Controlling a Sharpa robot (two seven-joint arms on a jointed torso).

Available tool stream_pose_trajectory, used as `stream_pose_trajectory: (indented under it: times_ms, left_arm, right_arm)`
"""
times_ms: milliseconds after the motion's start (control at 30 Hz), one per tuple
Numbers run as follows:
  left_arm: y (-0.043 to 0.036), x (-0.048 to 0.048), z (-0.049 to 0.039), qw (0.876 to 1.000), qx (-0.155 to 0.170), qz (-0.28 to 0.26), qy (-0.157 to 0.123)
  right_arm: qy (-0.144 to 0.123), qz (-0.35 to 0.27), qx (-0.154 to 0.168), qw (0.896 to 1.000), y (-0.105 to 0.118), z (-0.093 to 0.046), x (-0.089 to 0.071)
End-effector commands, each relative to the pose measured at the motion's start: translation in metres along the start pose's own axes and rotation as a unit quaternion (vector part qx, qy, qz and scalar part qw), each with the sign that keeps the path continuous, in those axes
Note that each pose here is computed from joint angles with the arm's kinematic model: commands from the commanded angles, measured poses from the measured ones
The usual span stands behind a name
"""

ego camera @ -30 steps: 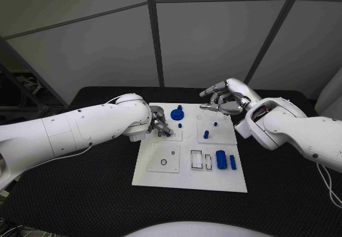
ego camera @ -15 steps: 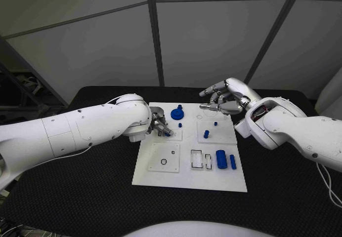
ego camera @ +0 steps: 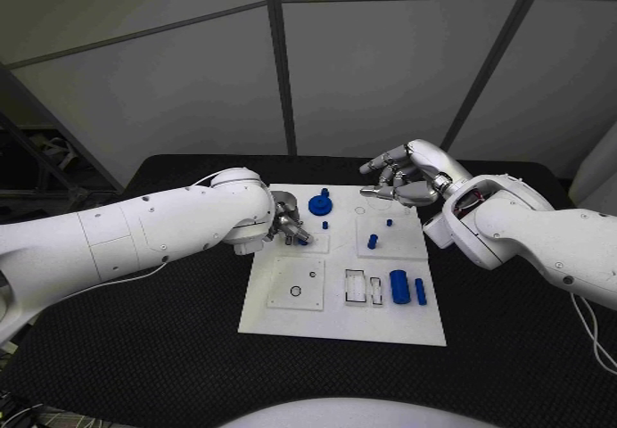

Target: Assemble the parts on the task board

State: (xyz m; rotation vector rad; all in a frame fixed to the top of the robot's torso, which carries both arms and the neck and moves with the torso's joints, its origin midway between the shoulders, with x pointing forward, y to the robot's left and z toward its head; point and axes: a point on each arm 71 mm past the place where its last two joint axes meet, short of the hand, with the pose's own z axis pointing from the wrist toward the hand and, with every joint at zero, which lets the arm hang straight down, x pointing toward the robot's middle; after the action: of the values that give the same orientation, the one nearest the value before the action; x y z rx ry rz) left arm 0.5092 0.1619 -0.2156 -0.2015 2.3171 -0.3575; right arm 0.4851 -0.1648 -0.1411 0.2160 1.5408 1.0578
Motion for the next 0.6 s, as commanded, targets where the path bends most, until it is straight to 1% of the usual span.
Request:
stream_pose_trajectory:
  times_ms: [33, 600]
  left_arm:
    - [0.0011, 0.0022, 0.0011, 1.000, -0.011, 0.011, 0.010]
    - [0.0013, 0.0013, 0.0049, 1.000, -0.020, 0.015, 0.016]
  right_arm:
    - [0.003, -0.001, -0.006, 1.000, 0.0018, 0.0005, -0.0001]
    - [0.005, -0.001, -0.005, 1.000, 0.0015, 0.0006, 0.0002]
